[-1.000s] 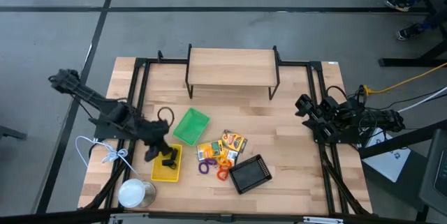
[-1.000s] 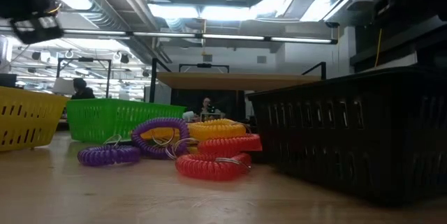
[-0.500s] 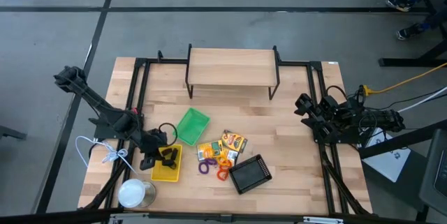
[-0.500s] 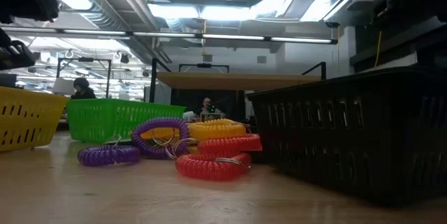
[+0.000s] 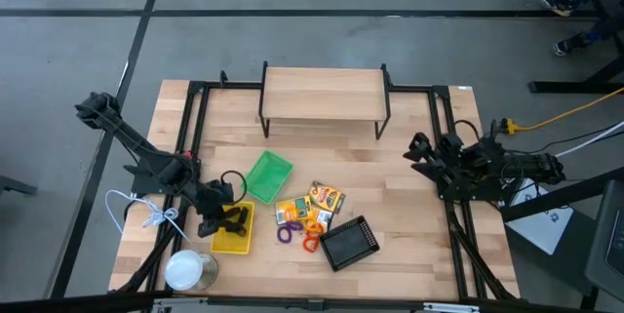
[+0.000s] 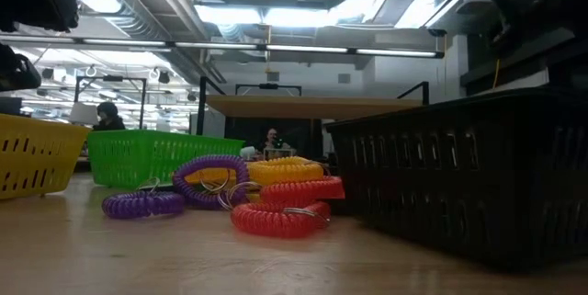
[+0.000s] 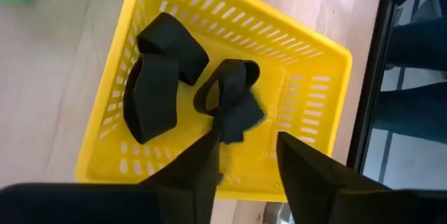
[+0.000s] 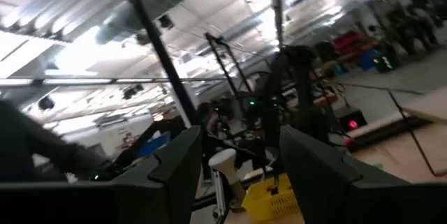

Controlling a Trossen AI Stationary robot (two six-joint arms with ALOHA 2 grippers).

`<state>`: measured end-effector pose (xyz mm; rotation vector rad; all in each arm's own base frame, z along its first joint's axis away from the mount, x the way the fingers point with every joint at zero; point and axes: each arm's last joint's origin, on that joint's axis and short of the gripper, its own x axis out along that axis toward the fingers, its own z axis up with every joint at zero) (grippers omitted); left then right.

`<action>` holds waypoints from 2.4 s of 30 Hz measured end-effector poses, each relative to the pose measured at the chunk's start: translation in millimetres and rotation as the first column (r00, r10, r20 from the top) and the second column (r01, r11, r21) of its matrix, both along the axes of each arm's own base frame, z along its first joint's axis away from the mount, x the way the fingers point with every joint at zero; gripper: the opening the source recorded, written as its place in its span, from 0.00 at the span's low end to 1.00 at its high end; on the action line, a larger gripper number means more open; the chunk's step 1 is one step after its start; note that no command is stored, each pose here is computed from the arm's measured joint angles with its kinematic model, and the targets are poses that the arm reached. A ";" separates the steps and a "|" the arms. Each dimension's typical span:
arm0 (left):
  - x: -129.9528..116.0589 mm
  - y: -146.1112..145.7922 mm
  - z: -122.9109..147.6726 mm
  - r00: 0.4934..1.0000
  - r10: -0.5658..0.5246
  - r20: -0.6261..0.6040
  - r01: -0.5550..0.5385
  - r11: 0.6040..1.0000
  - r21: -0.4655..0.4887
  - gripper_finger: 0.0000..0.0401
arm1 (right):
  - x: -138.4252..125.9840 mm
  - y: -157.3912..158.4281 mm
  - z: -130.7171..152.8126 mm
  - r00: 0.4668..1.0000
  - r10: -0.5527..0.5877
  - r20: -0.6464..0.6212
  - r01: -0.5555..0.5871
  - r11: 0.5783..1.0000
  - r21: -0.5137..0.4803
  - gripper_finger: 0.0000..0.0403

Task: Pick & Place Office Desk Supplies
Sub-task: Put the black rubber band into the yellow basket, then put the violet spring keychain into the green basket

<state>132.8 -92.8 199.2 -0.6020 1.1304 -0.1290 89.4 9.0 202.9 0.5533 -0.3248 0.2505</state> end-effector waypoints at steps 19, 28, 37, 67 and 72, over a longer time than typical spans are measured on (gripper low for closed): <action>37.2 -5.9 53.3 0.676 0.485 0.555 -0.355 0.874 -0.331 0.40 | -14.9 -12.0 24.6 0.941 -0.237 0.241 0.100 0.877 0.470 0.49; 43.2 5.5 69.4 0.431 0.558 0.709 -0.520 0.796 -0.310 0.38 | -9.0 -13.2 20.3 0.941 -0.293 0.171 0.181 0.861 0.475 0.49; 51.5 0.5 49.6 0.500 0.569 0.653 -0.566 0.785 -0.251 0.37 | -4.5 -14.6 16.5 0.934 -0.339 0.113 0.240 0.830 0.504 0.49; 110.7 52.2 36.6 0.940 -0.064 0.335 -0.006 0.979 0.205 0.32 | 136.0 -15.5 185.8 0.643 -0.686 -0.340 0.632 0.726 -0.271 0.49; 125.7 61.8 24.4 0.924 -0.220 0.312 0.133 0.951 0.278 0.32 | 133.8 -17.9 193.4 0.648 -0.682 -0.338 0.658 0.725 -0.202 0.49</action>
